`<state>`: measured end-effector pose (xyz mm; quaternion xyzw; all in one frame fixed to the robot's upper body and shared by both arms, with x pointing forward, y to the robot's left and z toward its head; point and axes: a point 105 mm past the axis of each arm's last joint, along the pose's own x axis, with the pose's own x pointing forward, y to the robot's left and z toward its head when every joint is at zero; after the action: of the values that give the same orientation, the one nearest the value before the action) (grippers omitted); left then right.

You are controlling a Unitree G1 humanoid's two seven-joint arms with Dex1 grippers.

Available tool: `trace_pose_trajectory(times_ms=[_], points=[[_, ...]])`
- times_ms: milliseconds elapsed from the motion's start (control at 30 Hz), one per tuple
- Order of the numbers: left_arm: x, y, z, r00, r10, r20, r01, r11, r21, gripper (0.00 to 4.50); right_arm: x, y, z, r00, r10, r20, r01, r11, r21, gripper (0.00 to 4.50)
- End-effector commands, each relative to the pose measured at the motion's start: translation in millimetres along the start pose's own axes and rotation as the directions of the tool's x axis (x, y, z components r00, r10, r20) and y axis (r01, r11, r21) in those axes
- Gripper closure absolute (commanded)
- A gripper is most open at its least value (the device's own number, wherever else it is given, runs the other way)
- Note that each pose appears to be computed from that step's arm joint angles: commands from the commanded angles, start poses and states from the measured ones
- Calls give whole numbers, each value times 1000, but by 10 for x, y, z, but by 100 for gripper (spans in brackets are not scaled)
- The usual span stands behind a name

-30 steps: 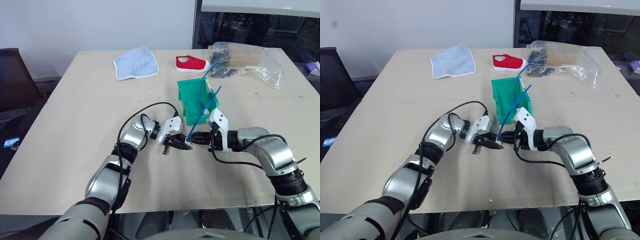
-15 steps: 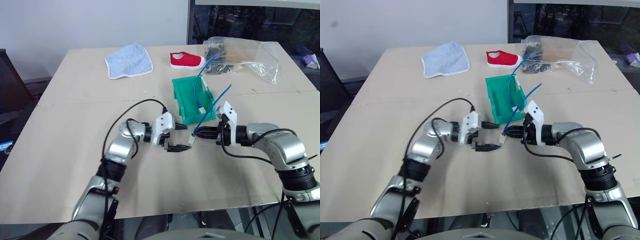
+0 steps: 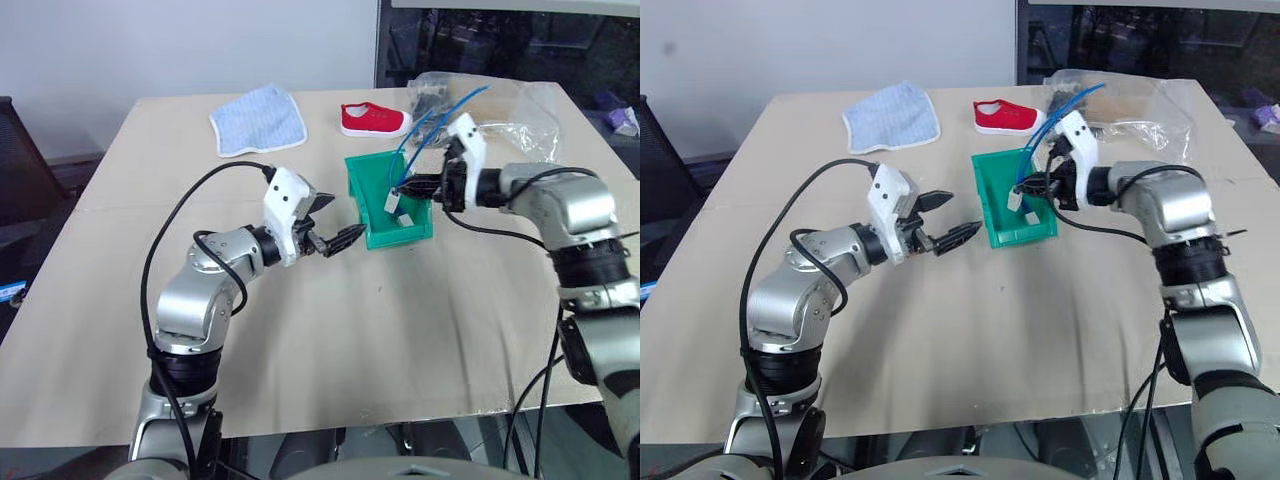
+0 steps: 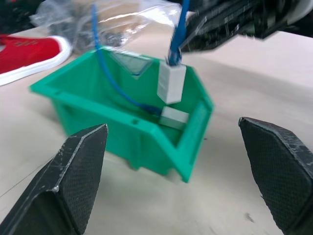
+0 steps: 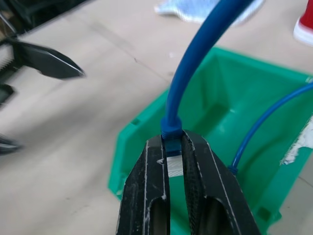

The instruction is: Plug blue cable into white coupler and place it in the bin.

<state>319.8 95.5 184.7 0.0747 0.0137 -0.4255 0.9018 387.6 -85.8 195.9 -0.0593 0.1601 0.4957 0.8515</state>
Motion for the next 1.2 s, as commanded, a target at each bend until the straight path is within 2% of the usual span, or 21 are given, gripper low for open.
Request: trace_pose_trajectory(times_ms=[33,67,100,167,233,267,333,433,633,733,767,867,967,1033,1200], points=[[-21,-9,137,999,4,38,-6,999,40,11,123,-170,127,997,-74,-4,73,991,-113,450],[-18,-7,131,999,4,35,-5,999,41,0,159,-269,158,991,-134,6,133,979,-155,373],[-14,-9,130,999,3,35,-4,999,40,0,177,-375,244,979,-197,51,203,962,-182,347],[-13,-9,132,999,1,35,-3,999,39,0,156,-525,463,942,-288,170,318,930,-184,252],[-28,-6,116,1000,4,31,-5,999,38,0,1,-727,686,850,-427,309,485,862,-144,156],[-38,-6,104,1000,6,27,-7,999,38,0,-74,-801,718,813,-471,341,535,836,-121,102],[-60,-10,84,1000,8,21,-9,999,36,0,-138,-853,678,798,-490,351,558,820,-124,7],[-92,-7,57,1000,14,14,-15,999,36,0,-273,-859,616,778,-490,394,578,803,-144,3],[-194,-37,-4,999,26,27,-26,999,31,0,-516,-561,454,775,-398,491,503,858,-99,3],[-311,-74,-126,998,46,37,-46,999,10,0,-678,-297,100,803,-317,504,404,912,-68,3],[-370,-78,-191,997,64,38,-63,998,-8,0,-725,-183,-72,834,-265,485,351,932,-94,3],[-580,-112,-486,993,111,-23,-112,993,-34,0,-939,100,-570,889,-156,431,220,970,-102,3],[-769,-147,-750,983,168,-79,-172,984,-51,0,-1120,178,-1072,932,-190,308,220,973,-65,3],[-866,-187,-926,974,188,-124,-195,979,-52,0,-1193,245,-1309,948,-201,249,224,972,-68,3],[-956,-357,-1199,970,180,-164,-195,977,-84,0,-1278,378,-1608,954,-213,209,226,973,-42,3]])
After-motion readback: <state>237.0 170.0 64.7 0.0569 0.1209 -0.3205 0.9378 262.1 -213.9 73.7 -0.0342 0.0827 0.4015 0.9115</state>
